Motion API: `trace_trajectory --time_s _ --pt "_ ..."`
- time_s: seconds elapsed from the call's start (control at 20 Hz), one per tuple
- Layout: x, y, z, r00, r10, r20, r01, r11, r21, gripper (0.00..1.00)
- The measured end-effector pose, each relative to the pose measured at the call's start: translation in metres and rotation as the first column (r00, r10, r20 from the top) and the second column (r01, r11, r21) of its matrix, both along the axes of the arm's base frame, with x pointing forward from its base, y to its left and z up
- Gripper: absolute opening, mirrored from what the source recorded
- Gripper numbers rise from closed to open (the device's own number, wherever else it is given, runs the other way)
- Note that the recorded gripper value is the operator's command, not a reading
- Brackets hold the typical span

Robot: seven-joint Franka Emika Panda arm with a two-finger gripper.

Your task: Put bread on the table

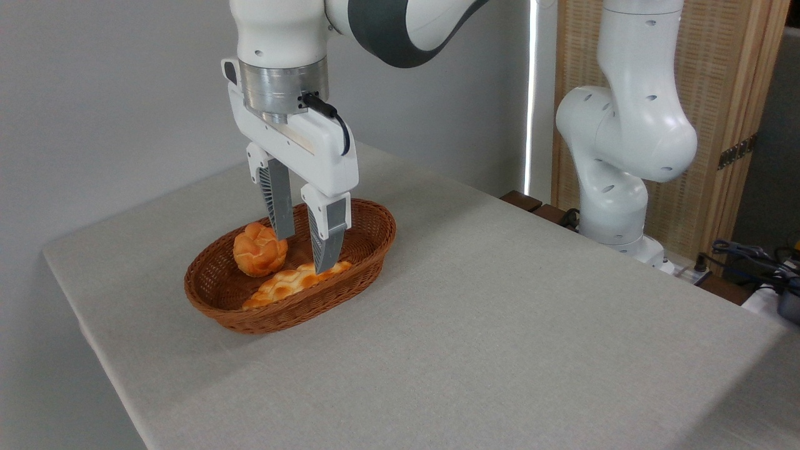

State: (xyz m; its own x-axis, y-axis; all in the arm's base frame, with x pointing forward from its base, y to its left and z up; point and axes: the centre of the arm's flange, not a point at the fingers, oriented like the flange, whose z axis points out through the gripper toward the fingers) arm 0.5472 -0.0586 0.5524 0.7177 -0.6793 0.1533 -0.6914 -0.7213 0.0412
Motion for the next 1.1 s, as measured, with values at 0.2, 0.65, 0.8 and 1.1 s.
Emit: trace_trajectory --time_s 0.2,0.65,0.8,1.1 --pt "0.0001 0.0013 0.0 1.0 0.002 0.0 -0.002 1.0 0.0 1.0" --pt "-0.0003 0.003 -0.0008 1.0 0.004 -0.007 -0.004 1.0 0.0 1.0" --pt "-0.0026 0.0028 -0.0029 1.0 0.002 -0.03 -0.001 1.0 0.002 1.0" --pt "-0.003 0.0023 -0.0045 0.999 0.0 -0.038 0.0 1.0 0.002 1.0"
